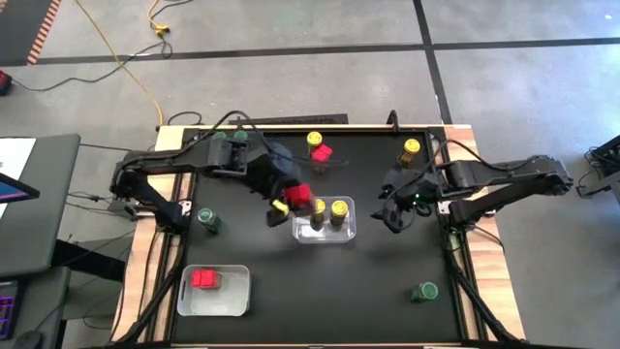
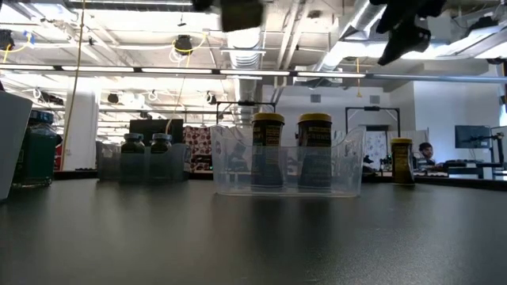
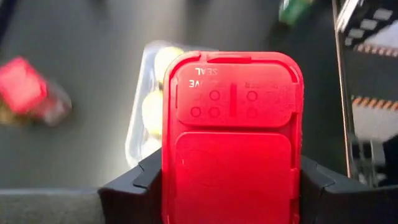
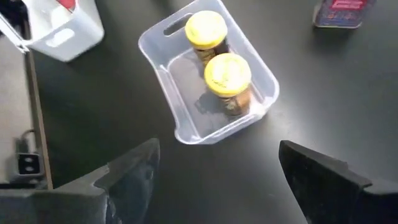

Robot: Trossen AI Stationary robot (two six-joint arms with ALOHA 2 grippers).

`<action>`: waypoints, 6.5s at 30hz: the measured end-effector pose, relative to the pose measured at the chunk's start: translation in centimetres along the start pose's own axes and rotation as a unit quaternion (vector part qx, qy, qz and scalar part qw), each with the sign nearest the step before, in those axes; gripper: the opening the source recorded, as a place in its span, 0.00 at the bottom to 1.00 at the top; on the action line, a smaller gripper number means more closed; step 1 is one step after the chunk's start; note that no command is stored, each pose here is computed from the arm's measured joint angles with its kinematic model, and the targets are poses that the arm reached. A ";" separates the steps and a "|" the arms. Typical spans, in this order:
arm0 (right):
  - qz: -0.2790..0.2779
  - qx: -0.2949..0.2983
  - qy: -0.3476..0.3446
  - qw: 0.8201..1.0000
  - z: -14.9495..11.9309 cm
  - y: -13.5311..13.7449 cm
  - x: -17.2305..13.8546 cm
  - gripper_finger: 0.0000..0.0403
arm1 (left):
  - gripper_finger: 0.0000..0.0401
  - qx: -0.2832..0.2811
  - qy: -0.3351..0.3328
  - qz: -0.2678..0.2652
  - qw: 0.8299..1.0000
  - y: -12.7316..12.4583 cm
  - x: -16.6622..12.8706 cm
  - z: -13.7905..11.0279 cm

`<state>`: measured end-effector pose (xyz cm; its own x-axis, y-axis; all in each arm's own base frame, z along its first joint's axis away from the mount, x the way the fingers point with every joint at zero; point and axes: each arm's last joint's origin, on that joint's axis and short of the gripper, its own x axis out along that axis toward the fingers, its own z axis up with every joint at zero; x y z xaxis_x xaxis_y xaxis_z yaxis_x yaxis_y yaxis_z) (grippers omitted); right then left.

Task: Sort spices by type
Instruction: Put the red seasoning can into the gray bin

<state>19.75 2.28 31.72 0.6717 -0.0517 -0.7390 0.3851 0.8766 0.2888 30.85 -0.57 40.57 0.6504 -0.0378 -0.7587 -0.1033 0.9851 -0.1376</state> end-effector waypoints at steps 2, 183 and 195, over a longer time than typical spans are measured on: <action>0.005 0.006 -0.014 1.000 0.0 0.6 0.0 0.89 | 0.50 -0.009 0.025 0.013 1.000 -0.6 -1.0 -1.0; 0.092 0.130 -0.075 0.984 -0.2 7.8 6.0 0.89 | 0.51 0.078 0.194 0.014 0.978 -18.4 2.5 -34.4; 0.092 0.130 -0.075 0.984 -0.2 7.8 6.0 0.89 | 0.51 0.078 0.194 0.014 0.978 -18.4 2.5 -34.4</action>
<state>26.66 8.92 29.38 0.8235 0.0099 -0.5672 0.3835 0.7270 0.5696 8.46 -24.57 19.26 0.3121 -0.0424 -0.9491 0.0185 0.9991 -0.0385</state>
